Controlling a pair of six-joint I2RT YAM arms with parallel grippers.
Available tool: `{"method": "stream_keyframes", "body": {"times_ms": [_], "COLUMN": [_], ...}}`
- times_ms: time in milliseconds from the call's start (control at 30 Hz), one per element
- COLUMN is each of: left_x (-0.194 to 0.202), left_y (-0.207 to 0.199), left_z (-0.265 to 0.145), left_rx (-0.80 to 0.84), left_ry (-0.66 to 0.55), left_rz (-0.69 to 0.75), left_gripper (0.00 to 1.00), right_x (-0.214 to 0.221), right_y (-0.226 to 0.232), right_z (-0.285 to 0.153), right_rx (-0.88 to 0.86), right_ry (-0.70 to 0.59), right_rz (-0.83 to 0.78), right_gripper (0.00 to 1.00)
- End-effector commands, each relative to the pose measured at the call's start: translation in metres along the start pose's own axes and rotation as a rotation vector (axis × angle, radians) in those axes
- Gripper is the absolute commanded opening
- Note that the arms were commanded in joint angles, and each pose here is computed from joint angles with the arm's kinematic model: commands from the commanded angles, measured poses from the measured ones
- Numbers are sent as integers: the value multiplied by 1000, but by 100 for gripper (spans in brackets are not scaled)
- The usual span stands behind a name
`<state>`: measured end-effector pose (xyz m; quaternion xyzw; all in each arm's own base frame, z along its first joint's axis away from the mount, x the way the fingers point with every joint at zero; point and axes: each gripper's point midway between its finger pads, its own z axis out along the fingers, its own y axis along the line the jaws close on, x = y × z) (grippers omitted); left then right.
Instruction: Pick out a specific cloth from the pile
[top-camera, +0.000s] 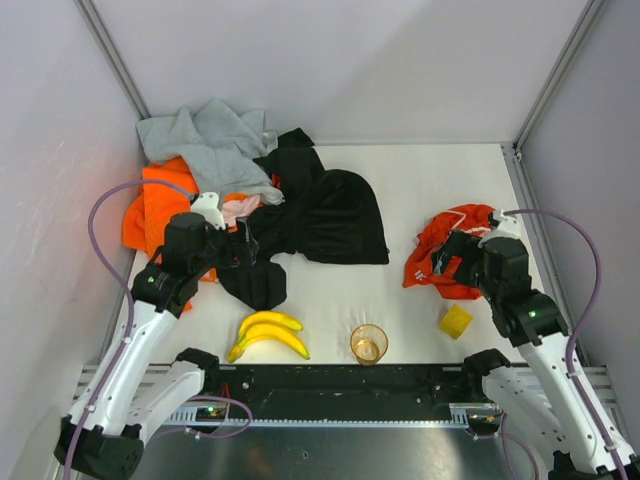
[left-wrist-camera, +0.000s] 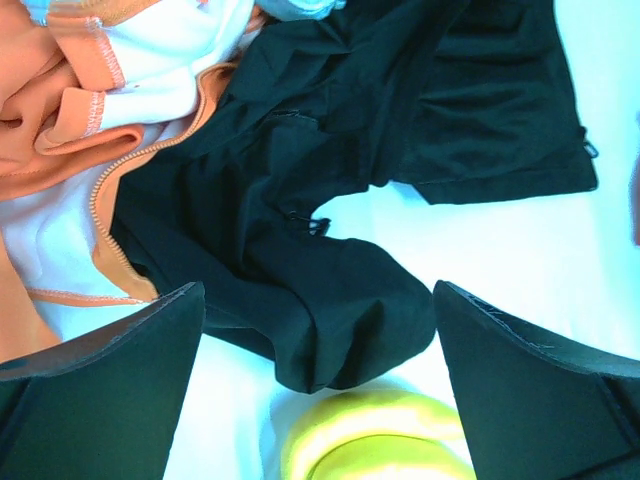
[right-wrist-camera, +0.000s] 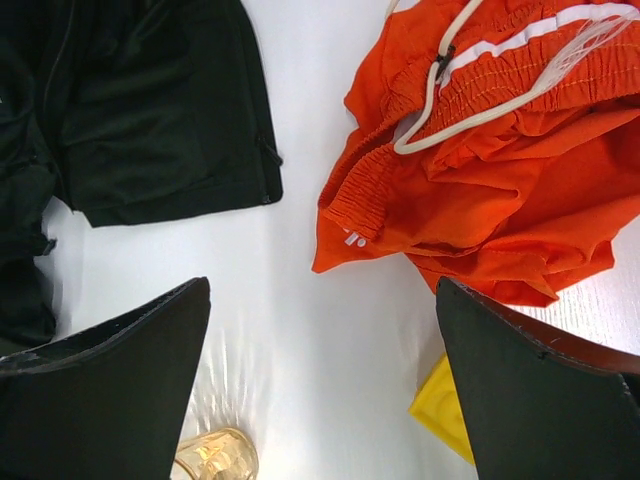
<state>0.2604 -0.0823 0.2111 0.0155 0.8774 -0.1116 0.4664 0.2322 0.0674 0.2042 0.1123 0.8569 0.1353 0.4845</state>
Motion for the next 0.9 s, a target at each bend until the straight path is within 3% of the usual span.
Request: {"method": "stream_keyframes", "body": {"times_ms": [0, 433, 867], "left_x": [-5, -28, -36], "left_y": [-13, 0, -7], "left_z": [-16, -65, -82], "left_rx": [73, 41, 95], "left_ry": [-55, -276, -363], "left_rz": [-27, 23, 36], "left_gripper": [100, 100, 100], "right_x": [-13, -31, -39], "right_y": [2, 3, 0], "right_z": [-16, -43, -46], "right_rx": [-13, -53, -46], "right_ry": [-65, -191, -233], "right_rz": [20, 94, 71], "right_gripper": [99, 99, 99]}}
